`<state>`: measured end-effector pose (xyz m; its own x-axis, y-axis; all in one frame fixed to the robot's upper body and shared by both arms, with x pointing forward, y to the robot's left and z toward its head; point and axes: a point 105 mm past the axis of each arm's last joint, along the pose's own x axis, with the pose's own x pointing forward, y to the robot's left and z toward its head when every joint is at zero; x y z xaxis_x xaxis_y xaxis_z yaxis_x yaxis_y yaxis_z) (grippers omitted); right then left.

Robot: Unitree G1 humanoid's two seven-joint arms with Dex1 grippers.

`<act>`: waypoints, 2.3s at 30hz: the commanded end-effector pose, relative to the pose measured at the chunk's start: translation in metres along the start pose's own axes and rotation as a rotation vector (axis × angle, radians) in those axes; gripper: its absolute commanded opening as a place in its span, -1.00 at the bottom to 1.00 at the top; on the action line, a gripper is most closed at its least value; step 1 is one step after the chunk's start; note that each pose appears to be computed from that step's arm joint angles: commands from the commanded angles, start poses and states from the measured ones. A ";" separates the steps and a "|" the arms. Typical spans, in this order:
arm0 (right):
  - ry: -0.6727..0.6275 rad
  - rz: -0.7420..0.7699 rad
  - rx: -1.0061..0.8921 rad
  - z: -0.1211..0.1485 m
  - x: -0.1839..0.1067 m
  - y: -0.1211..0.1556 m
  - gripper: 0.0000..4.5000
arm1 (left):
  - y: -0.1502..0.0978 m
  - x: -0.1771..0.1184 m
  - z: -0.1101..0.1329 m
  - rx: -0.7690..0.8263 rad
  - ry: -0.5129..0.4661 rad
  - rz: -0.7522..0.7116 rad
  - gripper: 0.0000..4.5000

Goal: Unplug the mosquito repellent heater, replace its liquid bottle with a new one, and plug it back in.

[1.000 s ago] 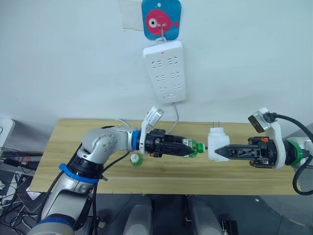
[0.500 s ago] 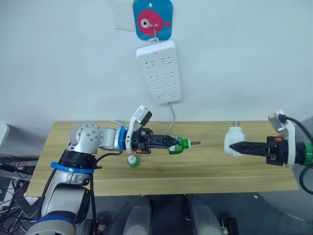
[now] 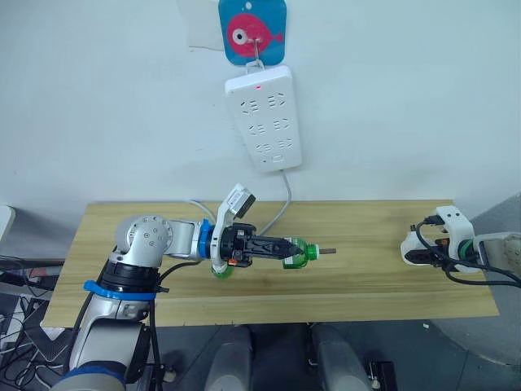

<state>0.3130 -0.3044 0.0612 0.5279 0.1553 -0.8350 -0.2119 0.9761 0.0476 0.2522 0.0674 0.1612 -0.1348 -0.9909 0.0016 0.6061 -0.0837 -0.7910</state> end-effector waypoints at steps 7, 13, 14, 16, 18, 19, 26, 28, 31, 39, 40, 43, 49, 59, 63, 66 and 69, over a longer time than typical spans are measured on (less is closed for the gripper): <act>0.063 0.005 0.063 -0.004 0.011 -0.016 0.32 | -0.006 -0.003 -0.002 0.037 -0.002 -0.006 0.00; 0.059 0.006 0.066 -0.001 0.011 -0.020 0.78 | -0.006 -0.004 -0.004 0.032 0.003 -0.004 0.00; 0.057 0.010 0.064 -0.001 0.010 -0.020 0.94 | -0.006 -0.004 -0.005 0.031 0.003 -0.005 0.00; 0.053 0.017 0.066 0.000 0.008 -0.020 0.99 | -0.006 -0.005 -0.006 0.029 0.004 -0.006 0.00; 0.051 0.022 0.068 0.000 0.005 -0.020 0.99 | -0.006 -0.005 -0.007 0.027 0.005 -0.006 0.00; 0.050 0.026 0.070 0.000 0.001 -0.020 0.99 | -0.006 -0.005 -0.007 0.026 0.005 -0.008 0.00; 0.053 0.047 0.096 -0.009 -0.037 -0.018 0.99 | -0.006 -0.006 -0.006 0.032 0.007 -0.025 0.00; 0.052 0.060 0.113 -0.014 -0.055 -0.014 0.99 | -0.006 -0.008 -0.004 0.035 0.006 -0.028 0.00; -0.002 0.106 0.127 -0.013 -0.085 -0.001 0.99 | -0.007 -0.011 0.000 0.043 -0.003 -0.029 0.00; -0.679 0.677 0.146 0.013 -0.159 0.118 0.99 | -0.007 -0.006 0.018 0.027 -0.133 -0.065 0.00; -0.732 0.729 0.268 0.006 -0.164 0.130 0.99 | -0.006 -0.004 0.019 0.021 -0.150 -0.068 0.00; -0.812 0.745 0.457 -0.006 -0.165 0.174 0.99 | -0.004 0.001 0.025 0.010 -0.208 -0.067 0.00; -0.833 0.736 0.667 0.019 -0.164 0.212 0.99 | -0.005 0.019 0.033 -0.026 -0.267 -0.093 0.00; -0.822 0.743 0.674 0.035 -0.147 0.233 0.99 | -0.009 0.033 0.040 -0.045 -0.301 -0.117 0.00; -0.836 0.732 0.708 0.040 -0.143 0.232 0.99 | -0.011 0.034 0.038 -0.044 -0.295 -0.117 0.00; -0.848 0.744 0.751 0.045 -0.142 0.233 0.99 | -0.012 0.034 0.037 -0.046 -0.298 -0.116 0.00; -0.846 0.747 0.759 0.045 -0.141 0.234 0.92 | -0.012 0.034 0.036 -0.049 -0.299 -0.112 0.00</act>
<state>0.2289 -0.0919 0.2114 0.8870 0.4545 0.0814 -0.2963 0.4251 0.8553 0.2746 0.0316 0.1853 0.0677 -0.9693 0.2366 0.5413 -0.1635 -0.8248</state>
